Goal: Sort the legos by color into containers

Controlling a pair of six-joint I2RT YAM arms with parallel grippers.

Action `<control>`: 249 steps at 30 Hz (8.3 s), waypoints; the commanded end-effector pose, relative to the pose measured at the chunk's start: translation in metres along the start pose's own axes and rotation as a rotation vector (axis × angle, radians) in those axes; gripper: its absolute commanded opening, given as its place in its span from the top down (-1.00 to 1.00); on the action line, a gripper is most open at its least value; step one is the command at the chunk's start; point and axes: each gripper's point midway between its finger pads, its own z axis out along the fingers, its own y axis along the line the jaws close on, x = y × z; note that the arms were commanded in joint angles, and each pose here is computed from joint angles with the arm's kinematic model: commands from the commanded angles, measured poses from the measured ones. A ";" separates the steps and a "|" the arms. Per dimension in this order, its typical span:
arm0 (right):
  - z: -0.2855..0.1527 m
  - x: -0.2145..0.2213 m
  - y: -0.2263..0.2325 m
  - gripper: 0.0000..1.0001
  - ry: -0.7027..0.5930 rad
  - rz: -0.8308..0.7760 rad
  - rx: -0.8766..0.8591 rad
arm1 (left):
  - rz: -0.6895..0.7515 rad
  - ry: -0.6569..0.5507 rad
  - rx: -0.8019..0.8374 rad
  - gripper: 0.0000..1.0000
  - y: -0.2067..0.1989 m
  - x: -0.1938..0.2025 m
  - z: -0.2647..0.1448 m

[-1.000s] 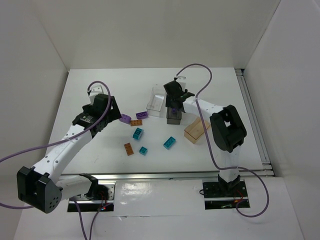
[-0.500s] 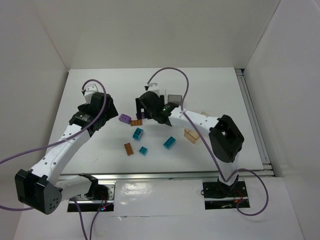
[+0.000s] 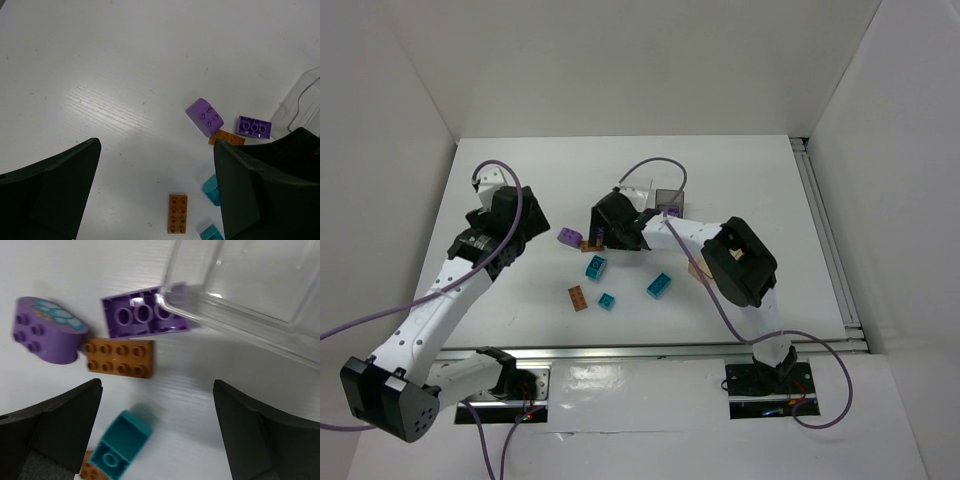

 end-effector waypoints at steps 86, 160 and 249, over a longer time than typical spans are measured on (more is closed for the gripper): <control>-0.067 -0.147 -0.131 0.47 -0.353 0.063 0.383 | 0.136 0.347 0.101 -0.97 -0.062 0.082 0.064; -0.148 -0.104 -0.115 -0.91 -0.304 -0.048 0.304 | 0.288 0.400 0.223 0.61 -0.094 0.111 0.112; -0.189 -0.025 -0.213 0.52 -0.334 0.190 0.500 | 0.419 0.415 0.216 -0.86 -0.110 0.133 0.023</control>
